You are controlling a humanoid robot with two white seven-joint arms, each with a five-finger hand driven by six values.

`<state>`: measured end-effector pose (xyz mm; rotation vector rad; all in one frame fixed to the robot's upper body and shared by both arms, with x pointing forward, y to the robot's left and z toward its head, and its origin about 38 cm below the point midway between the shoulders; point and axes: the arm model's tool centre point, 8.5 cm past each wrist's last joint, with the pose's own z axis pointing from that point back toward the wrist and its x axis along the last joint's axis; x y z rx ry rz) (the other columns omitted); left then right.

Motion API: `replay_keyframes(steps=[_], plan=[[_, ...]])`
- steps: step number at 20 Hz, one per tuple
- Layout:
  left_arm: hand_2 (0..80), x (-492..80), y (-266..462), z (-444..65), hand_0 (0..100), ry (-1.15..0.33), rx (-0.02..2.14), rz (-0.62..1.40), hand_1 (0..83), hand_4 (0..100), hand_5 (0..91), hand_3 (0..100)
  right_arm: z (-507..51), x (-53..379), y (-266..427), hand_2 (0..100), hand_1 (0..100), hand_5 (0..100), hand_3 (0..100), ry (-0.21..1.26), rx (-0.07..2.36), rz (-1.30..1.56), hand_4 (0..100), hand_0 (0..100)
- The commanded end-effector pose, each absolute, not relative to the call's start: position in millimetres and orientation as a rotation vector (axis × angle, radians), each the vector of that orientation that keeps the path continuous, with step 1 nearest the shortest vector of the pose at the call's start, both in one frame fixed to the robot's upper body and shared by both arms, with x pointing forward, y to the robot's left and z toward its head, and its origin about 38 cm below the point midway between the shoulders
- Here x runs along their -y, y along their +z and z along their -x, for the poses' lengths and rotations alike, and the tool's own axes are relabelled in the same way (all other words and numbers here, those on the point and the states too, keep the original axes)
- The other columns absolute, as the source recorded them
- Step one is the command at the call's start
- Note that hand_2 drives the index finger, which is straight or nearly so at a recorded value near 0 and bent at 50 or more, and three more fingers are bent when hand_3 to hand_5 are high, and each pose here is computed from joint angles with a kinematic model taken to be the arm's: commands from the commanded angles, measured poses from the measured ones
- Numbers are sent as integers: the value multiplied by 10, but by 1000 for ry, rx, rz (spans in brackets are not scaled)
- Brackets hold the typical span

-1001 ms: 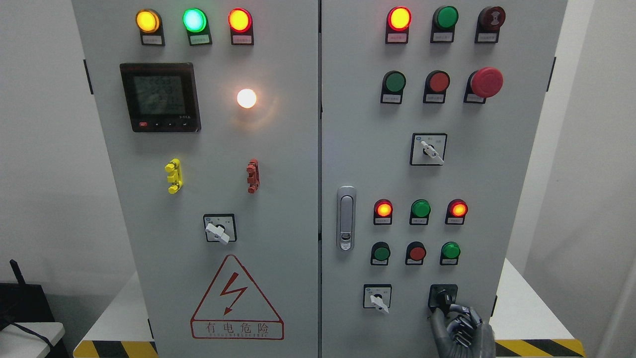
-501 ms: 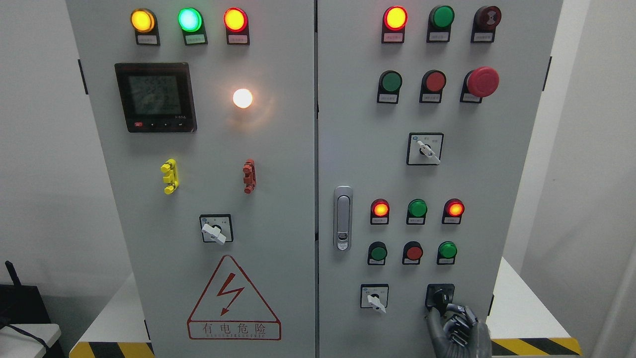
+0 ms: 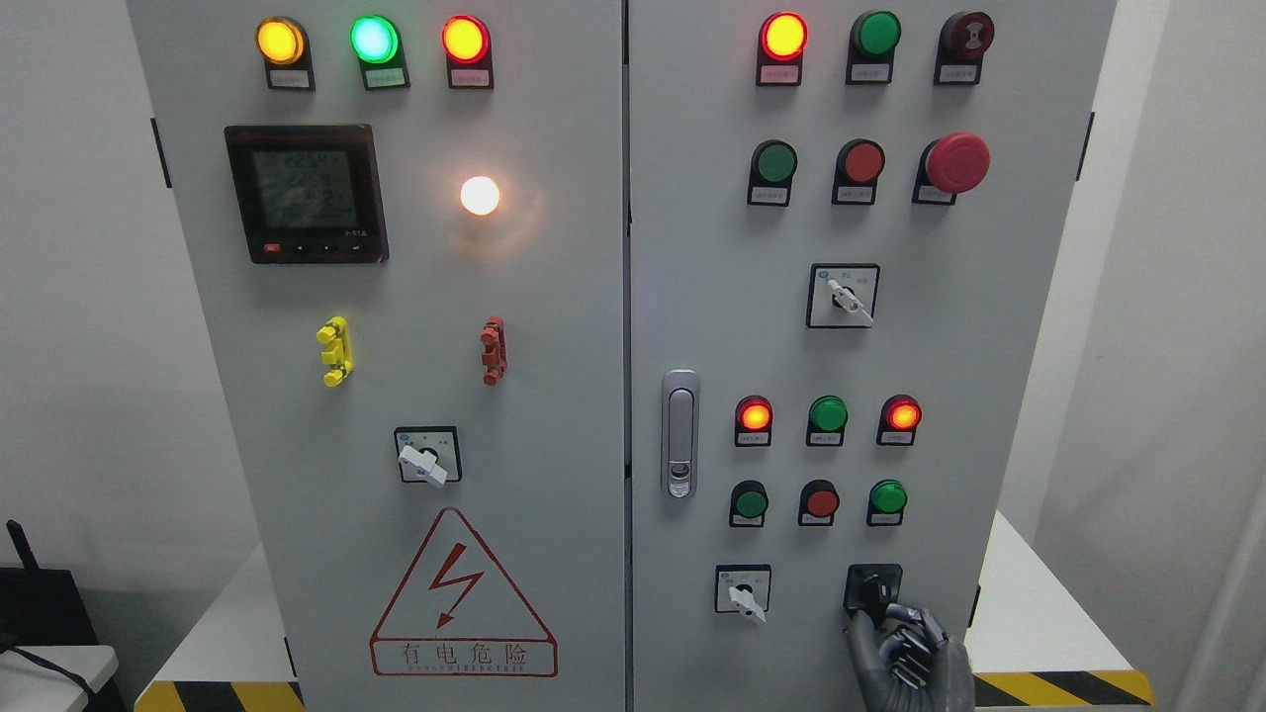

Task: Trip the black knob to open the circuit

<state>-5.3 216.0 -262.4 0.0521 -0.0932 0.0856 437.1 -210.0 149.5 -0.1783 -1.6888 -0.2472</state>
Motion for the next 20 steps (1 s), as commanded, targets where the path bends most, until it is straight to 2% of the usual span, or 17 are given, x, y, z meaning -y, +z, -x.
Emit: replay_keyframes(steps=[1,20], plan=[[0,-2157,-2624,2,120,53,101,-49,389,0,0,0,-4384,2075,1504,617,812,973,938,-263,1685,150,949,652],[0,-2157,-2624,2,120,53,101,-49,389,0,0,0,-4393,1987,1515,618,814,973,942,-235,1688,119,951,653]])
